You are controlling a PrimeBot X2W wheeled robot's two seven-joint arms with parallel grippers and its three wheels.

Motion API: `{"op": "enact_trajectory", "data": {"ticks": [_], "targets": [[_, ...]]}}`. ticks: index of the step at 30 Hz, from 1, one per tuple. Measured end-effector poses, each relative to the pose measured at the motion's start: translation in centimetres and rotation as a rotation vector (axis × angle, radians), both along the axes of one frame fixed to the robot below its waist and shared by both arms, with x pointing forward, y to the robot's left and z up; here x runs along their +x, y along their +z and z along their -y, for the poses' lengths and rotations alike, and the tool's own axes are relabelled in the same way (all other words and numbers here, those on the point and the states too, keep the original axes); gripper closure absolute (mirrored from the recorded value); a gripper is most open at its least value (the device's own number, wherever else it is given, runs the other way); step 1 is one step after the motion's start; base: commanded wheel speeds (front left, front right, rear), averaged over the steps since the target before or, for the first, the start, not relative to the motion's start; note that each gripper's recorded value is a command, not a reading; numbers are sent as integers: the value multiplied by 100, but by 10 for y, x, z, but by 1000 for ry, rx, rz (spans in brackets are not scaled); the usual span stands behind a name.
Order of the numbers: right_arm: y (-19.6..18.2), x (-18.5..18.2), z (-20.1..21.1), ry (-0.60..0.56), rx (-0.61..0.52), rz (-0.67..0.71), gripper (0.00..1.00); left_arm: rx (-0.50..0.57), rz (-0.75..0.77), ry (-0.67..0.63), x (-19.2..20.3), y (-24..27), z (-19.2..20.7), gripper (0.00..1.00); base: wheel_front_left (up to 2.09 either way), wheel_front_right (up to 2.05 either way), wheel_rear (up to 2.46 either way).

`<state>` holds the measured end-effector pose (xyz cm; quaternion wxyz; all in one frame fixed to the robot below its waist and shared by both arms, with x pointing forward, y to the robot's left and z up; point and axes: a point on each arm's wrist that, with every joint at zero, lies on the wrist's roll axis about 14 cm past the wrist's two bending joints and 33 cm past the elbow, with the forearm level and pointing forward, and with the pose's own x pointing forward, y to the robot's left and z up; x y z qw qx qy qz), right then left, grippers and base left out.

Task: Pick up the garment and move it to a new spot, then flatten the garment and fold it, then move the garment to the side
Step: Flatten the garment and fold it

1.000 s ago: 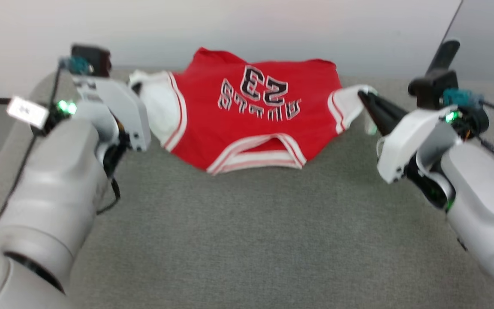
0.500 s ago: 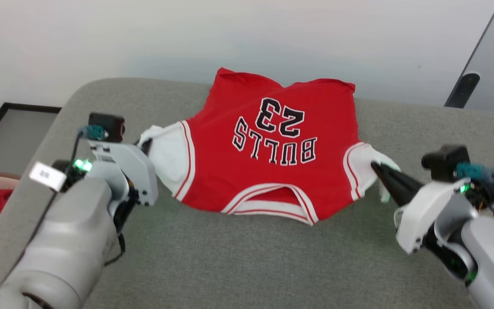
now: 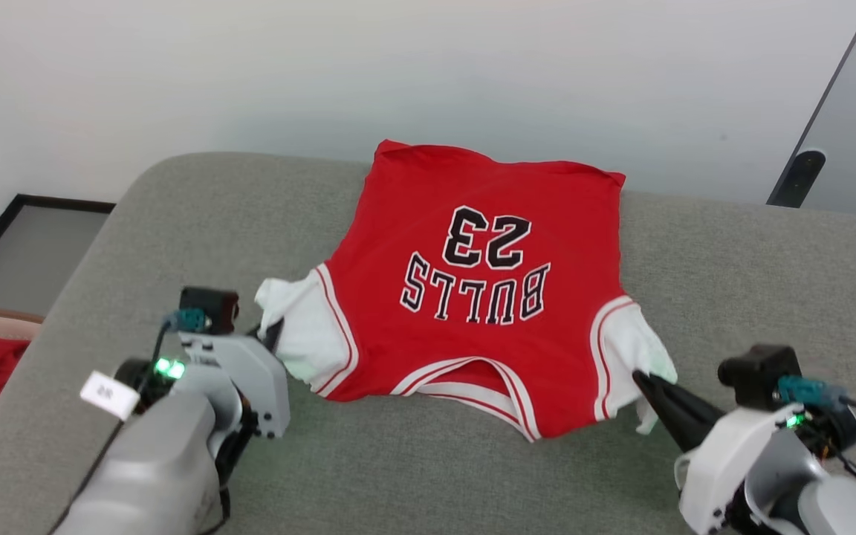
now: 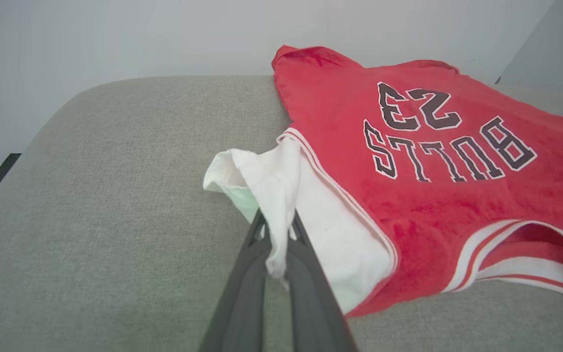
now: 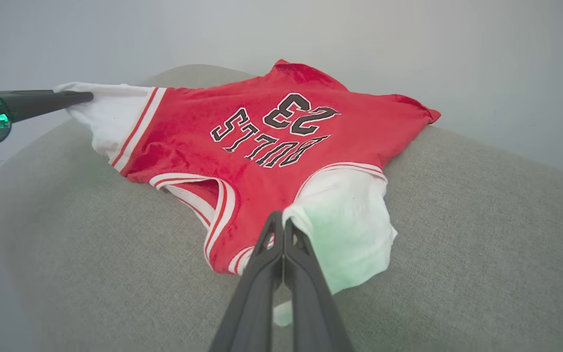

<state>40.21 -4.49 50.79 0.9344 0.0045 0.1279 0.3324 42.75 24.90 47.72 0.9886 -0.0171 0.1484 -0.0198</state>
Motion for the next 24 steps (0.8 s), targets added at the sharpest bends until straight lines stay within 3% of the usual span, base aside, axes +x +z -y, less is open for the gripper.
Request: {"op": "enact_trajectory", "data": {"ticks": [24], "targets": [[-22,-46,30,8,-85,-179,100,8,-68,55,-41,-43,-14,100,0,0,0]]}}
